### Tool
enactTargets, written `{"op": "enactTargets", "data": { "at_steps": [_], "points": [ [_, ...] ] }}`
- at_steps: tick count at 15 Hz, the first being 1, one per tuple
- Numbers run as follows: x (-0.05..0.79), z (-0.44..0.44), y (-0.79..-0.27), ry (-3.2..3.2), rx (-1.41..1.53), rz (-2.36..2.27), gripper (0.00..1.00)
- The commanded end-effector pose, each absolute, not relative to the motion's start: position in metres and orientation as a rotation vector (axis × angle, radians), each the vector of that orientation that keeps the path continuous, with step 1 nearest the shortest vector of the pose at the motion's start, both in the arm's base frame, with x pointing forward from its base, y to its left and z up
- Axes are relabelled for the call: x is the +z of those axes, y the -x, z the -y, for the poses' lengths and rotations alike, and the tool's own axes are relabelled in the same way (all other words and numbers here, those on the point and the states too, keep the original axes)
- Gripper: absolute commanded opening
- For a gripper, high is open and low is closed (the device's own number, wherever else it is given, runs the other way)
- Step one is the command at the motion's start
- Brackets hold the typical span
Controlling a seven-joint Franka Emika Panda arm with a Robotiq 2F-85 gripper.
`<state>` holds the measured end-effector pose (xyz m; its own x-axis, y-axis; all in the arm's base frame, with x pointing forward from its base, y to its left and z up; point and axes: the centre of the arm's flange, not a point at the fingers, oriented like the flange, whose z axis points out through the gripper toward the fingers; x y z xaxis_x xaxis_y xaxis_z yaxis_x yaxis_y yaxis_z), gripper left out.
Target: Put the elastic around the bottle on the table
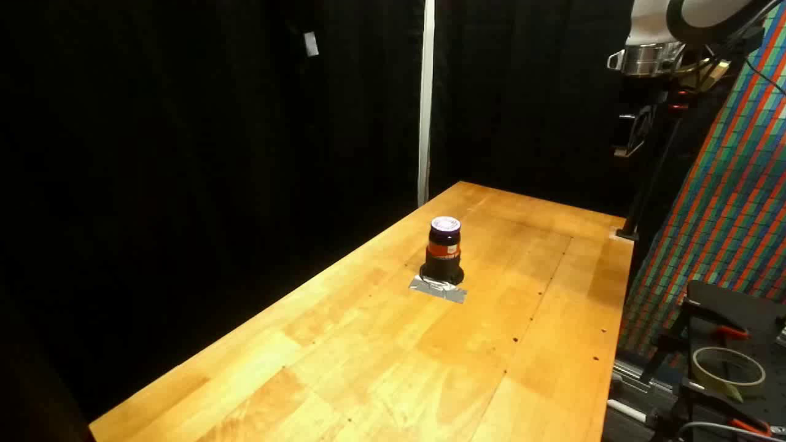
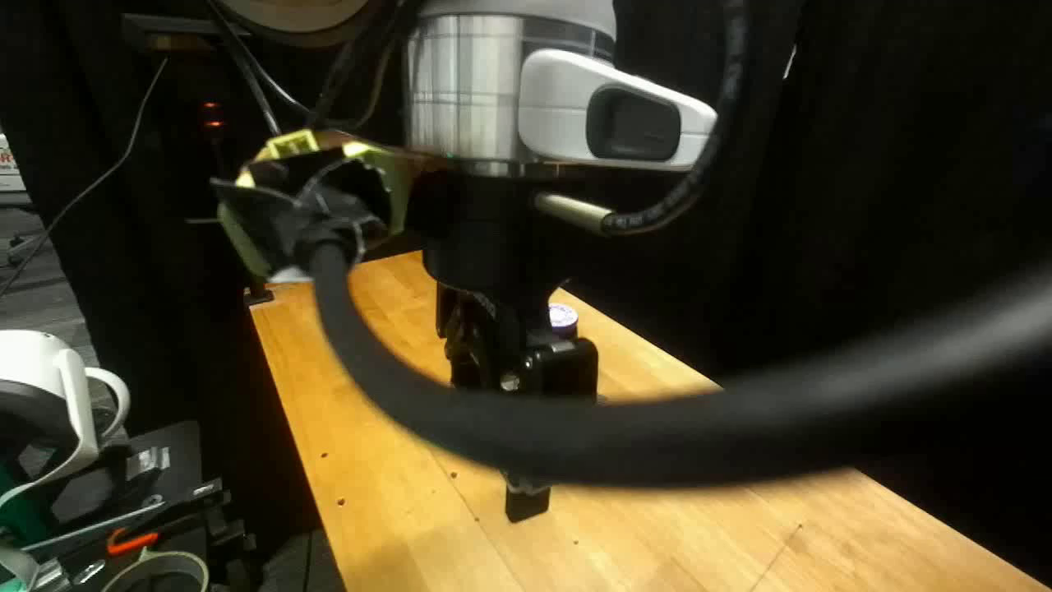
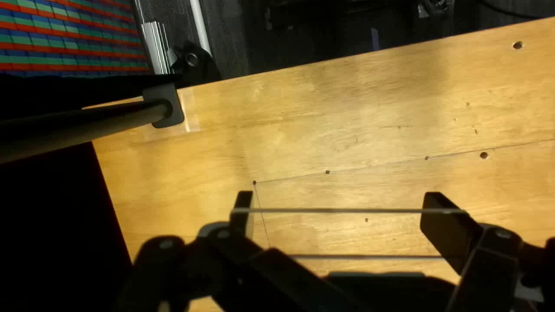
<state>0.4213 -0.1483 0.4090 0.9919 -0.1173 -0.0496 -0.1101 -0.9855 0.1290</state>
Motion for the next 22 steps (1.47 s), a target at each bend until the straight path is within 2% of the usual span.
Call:
{"op": "enactTargets", "data": {
  "at_steps": [1,5,7,12,19,22],
  "points": [
    [0.411,0.149,-0.422,-3.008,-0.081,0.173,1.00],
    [0.413,0.149,-0.422,-3.008,-0.074,0.174,1.00],
    [0.409,0.150,-0.442,-3.050,-0.055,0.093,1.00],
    [0.395,0.109,-0.537,-3.222,-0.050,-0.176,1.00],
    [0.342,0.032,-0.661,-3.302,-0.132,-0.243,1.00],
    [0.319,0.012,-0.697,-3.326,-0.153,-0.240,1.00]
  ]
}}
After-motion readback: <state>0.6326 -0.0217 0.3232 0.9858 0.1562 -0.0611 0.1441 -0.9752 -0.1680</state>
